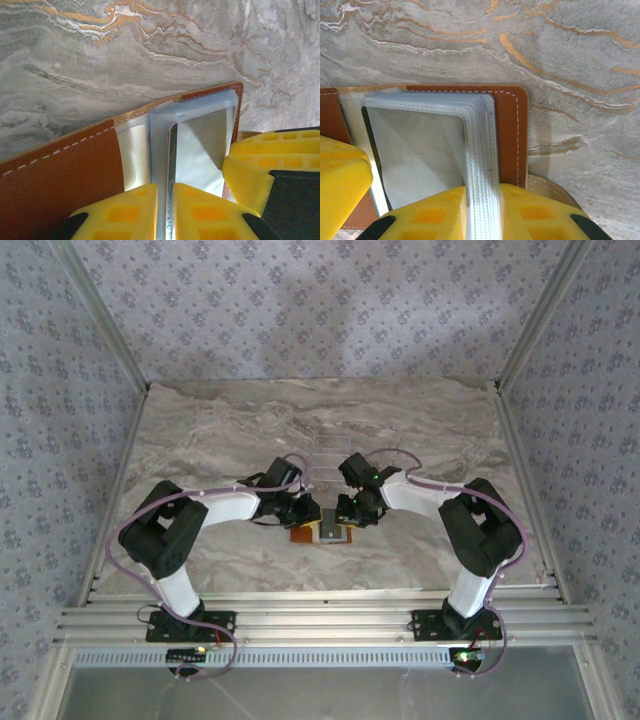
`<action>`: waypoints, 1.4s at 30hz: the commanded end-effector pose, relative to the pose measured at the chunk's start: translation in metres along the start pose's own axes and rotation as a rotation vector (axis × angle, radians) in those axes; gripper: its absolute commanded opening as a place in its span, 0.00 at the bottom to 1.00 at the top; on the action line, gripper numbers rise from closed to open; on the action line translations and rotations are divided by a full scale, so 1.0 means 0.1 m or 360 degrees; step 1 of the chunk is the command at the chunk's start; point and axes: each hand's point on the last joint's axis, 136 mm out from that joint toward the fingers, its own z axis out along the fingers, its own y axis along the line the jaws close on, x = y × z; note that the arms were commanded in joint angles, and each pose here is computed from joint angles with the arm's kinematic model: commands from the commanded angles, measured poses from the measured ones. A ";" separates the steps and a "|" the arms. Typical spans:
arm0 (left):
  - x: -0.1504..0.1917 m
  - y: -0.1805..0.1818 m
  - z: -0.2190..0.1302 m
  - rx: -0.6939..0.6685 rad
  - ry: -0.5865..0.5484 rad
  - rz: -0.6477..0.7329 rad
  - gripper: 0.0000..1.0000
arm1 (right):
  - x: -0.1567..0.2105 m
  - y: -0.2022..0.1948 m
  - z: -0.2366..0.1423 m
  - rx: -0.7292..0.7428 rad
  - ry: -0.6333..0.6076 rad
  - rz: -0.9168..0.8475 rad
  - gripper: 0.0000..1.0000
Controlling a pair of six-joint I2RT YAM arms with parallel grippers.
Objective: Take the credit cards out of the card holder
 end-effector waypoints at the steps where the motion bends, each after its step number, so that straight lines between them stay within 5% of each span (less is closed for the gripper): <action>1: 0.05 0.00 0.02 0.0000 0.0037 0.0040 0.17 | 0.10 -0.05 0.11 0.0044 0.0075 -0.0012 0.24; 42: 0.09 0.08 0.00 -0.0093 0.0066 0.0054 0.17 | 0.14 0.12 0.11 -0.0033 0.0094 -0.0096 0.30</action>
